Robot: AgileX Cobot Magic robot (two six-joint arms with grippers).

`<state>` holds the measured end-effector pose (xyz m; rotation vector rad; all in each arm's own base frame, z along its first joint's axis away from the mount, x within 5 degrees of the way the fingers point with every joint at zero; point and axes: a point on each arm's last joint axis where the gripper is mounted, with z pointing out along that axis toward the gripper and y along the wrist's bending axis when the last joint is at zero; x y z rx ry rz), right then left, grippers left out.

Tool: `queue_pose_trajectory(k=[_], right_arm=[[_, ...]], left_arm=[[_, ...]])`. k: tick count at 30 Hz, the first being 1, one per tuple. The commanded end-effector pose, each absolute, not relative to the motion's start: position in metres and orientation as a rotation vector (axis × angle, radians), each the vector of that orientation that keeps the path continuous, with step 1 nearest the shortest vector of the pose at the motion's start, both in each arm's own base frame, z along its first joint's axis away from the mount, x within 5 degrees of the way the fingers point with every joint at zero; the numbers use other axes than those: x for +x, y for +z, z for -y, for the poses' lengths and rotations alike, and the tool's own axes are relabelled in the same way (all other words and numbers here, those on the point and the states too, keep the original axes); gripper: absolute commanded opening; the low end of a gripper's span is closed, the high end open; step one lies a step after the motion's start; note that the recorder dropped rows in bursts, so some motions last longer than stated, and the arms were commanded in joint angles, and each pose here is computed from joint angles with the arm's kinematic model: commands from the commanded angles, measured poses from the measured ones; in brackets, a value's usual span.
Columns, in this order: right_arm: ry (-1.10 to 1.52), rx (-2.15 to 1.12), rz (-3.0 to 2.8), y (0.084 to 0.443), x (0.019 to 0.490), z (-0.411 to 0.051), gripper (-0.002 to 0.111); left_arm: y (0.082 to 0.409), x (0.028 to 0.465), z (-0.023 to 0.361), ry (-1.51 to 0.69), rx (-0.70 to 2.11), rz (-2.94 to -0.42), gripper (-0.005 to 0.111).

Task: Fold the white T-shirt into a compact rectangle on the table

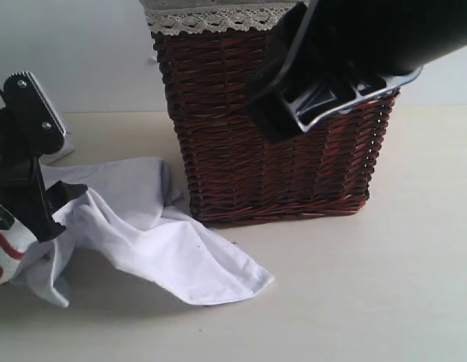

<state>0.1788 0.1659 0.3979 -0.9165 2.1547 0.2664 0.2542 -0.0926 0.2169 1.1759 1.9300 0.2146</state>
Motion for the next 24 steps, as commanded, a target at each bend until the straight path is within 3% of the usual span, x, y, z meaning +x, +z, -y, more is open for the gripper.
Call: queue_pose_trajectory(k=[1,4,7,13,20,24], right_arm=[[0.264,-0.906,-2.140,0.399,0.180,-0.164,0.029],[0.264,-0.906,-2.140,0.399,0.180,-0.164,0.029],[0.262,-0.907,-2.144,0.399,0.180,-0.164,0.029],[0.261,-0.908,-2.145,0.399,0.180,-0.164,0.029],[0.256,-0.911,-2.156,0.398,0.179,-0.164,0.029],[0.256,-0.911,-2.156,0.398,0.179,-0.164,0.029]], left_arm=[[0.239,0.251,0.089,0.154,0.968,-1.901,0.067],[0.262,0.251,0.078,0.059,0.682,-1.864,0.067],[0.268,0.243,0.072,0.018,0.601,-1.918,0.067],[0.230,0.209,0.061,0.076,0.908,-2.425,0.067],[0.219,0.176,0.094,-0.318,0.951,-2.688,0.067],[0.206,0.161,0.109,-0.389,1.064,-2.803,0.063]])
